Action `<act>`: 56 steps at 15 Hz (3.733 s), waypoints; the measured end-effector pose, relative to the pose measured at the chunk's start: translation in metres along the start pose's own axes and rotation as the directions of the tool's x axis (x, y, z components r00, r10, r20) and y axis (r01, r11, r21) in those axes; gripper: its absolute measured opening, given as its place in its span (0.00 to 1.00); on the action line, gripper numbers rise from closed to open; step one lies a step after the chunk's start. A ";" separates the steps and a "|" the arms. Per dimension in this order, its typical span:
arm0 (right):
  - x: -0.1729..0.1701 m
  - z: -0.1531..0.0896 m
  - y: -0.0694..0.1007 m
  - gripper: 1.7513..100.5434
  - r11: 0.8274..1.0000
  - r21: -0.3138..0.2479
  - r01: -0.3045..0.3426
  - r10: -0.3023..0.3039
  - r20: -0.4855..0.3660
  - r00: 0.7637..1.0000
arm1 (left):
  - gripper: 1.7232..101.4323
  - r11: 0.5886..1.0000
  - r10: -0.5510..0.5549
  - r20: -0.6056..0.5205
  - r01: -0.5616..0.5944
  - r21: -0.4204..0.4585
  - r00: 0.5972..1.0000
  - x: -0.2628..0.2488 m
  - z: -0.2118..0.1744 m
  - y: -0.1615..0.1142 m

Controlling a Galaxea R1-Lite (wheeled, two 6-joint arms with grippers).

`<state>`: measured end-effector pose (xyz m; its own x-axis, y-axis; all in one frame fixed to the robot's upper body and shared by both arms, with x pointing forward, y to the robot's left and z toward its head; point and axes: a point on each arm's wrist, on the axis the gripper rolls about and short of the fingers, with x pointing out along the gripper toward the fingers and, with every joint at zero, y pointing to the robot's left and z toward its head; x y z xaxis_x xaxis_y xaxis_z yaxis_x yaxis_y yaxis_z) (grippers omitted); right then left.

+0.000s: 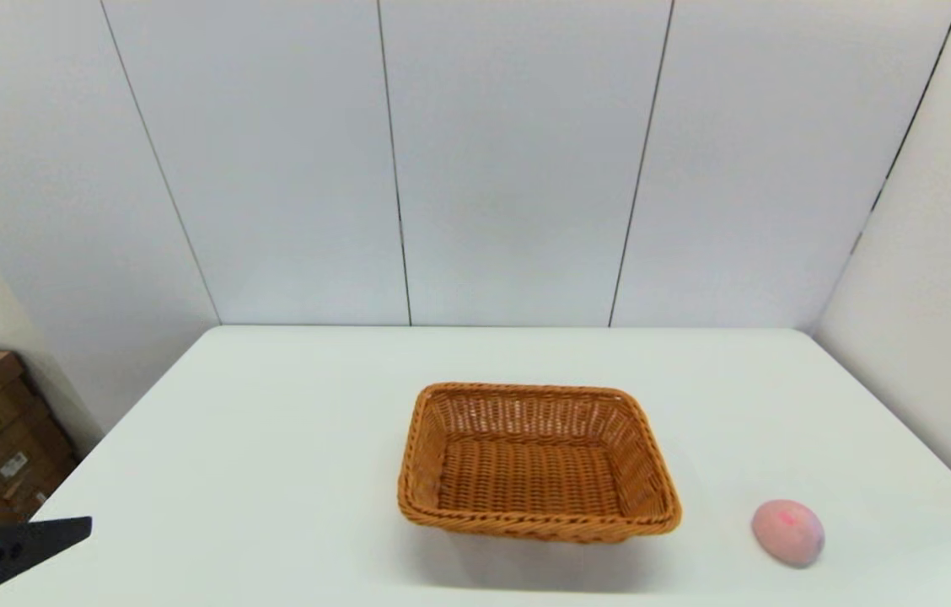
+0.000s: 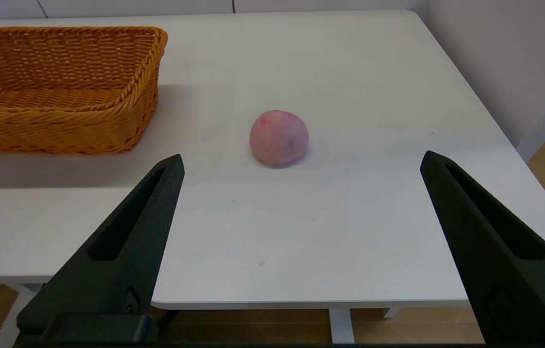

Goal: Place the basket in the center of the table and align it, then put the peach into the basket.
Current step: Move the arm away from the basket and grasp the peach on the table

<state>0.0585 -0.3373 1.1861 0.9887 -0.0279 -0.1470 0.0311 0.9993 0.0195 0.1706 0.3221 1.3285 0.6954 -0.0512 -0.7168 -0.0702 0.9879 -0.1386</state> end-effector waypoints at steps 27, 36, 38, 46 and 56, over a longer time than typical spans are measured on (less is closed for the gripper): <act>-0.005 0.020 0.000 0.96 1.000 0.005 0.006 -0.006 0.005 1.000 | 0.96 0.992 -0.020 0.645 -0.064 0.107 0.764 0.028 -0.173 0.039; 0.111 0.138 0.008 0.96 1.000 0.003 0.018 -0.014 -0.523 0.853 | 0.96 0.993 -0.021 0.648 -0.061 0.104 0.761 0.028 -0.174 0.040; 0.159 0.133 0.011 0.96 1.000 0.005 0.026 -0.016 -0.645 0.764 | 0.96 0.994 -0.020 0.649 -0.057 0.097 0.761 0.028 -0.174 0.040; 0.278 0.057 0.015 0.96 0.996 0.015 0.089 -0.037 -0.830 0.556 | 0.96 0.996 -0.017 0.649 -0.045 0.079 0.760 0.028 -0.174 0.040; 0.309 0.011 0.015 0.44 0.993 0.010 0.116 -0.045 -0.886 0.462 | 0.96 0.997 -0.016 0.650 -0.041 0.072 0.760 0.027 -0.174 0.040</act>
<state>0.3656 -0.3313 1.1516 0.3256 -0.0369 -0.9448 0.1472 0.9890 0.0121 0.0626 0.3344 1.1846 0.9943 0.0406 -0.0985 -0.0466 0.9971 -0.0596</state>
